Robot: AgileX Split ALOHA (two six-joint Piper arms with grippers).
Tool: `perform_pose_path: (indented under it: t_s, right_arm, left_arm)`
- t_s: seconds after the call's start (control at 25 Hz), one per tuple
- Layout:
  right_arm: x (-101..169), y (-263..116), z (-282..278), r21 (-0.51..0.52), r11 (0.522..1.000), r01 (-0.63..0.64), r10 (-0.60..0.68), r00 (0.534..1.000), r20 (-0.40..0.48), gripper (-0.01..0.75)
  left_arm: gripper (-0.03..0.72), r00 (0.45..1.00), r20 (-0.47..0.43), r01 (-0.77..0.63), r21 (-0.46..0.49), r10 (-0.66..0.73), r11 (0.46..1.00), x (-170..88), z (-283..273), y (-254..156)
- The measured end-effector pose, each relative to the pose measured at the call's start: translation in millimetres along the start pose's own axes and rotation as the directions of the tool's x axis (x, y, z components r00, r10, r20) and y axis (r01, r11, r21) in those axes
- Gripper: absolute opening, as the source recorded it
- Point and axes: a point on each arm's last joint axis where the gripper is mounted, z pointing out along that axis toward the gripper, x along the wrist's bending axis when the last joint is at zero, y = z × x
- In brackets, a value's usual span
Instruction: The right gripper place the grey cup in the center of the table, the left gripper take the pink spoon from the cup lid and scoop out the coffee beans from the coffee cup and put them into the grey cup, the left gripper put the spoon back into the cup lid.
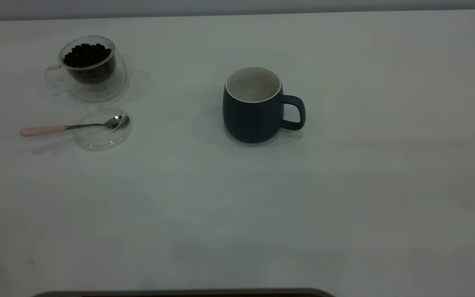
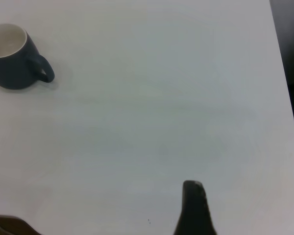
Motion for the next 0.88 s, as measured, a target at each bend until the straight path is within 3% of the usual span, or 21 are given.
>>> perform_pose_path:
  t_s: [0.16, 0.56, 0.88]
  right_arm:
    - [0, 0, 0, 0.0, 1.0, 0.0, 0.0, 1.0, 0.0, 0.588]
    - [0, 0, 0, 0.0, 1.0, 0.0, 0.0, 1.0, 0.0, 0.588]
    - [0, 0, 0, 0.0, 1.0, 0.0, 0.0, 1.0, 0.0, 0.588]
  left_arm:
    - [0.513, 1.0, -0.007, -0.013, -0.077, 0.012, 0.997, -2, -5, -31]
    - [0.513, 0.997, -0.057, -0.056, -0.139, 0.048, 0.989, 2, 17, -87]
    - [0.513, 0.991, -0.053, -0.132, -0.296, 0.122, 0.946, 0, 12, -107]
